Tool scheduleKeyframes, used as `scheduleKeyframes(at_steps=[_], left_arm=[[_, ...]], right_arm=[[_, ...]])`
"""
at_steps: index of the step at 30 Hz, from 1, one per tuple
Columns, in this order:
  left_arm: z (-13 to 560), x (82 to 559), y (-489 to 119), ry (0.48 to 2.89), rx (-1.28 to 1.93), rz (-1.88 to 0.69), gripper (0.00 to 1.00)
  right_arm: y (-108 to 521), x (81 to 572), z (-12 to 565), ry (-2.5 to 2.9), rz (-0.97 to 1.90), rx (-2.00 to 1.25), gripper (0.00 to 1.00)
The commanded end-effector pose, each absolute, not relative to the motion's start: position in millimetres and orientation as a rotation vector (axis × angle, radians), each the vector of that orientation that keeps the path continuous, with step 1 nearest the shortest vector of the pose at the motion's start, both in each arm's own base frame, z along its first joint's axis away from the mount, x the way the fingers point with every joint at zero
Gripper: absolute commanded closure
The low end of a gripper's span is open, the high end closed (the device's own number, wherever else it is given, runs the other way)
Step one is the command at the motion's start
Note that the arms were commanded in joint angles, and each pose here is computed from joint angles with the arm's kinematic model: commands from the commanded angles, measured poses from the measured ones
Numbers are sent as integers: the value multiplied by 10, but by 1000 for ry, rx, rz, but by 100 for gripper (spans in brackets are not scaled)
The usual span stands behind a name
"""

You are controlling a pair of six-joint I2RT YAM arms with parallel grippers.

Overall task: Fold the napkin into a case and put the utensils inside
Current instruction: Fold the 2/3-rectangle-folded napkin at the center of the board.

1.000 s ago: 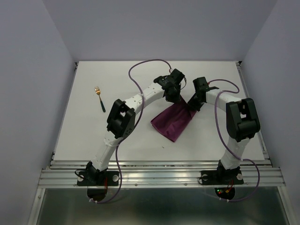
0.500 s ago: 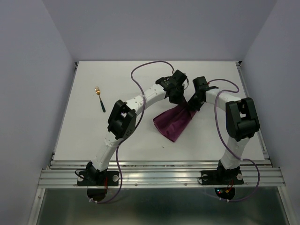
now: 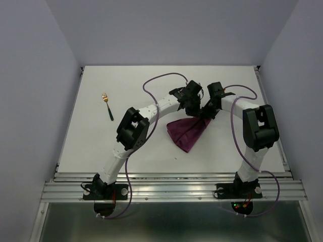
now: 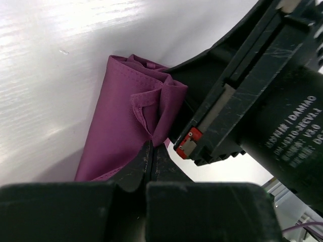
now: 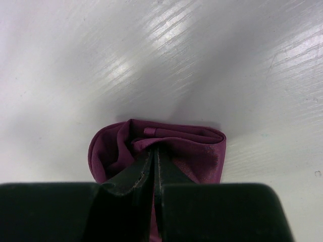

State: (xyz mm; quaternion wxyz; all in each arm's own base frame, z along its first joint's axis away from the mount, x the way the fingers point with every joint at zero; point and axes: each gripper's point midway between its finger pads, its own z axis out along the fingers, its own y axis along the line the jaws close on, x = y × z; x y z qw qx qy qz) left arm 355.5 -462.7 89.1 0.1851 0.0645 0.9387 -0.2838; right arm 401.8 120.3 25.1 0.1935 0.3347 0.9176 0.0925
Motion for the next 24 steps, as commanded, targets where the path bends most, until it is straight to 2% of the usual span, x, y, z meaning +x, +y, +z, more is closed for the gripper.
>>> scheduleKeyframes(at_steps=[1,13,24], left_arm=[[1081,3512,-4784,2601,155,-930,100],[629,3442,-4798,2689,139,-918,100],[479,3410,-4673,2711,186,-842,100]], right_arm=[[1125,3730,-78,2687,147,986,93],[1160,3731,20,2672,191,982,93],[1056,3906,681,2506,277,976,92]])
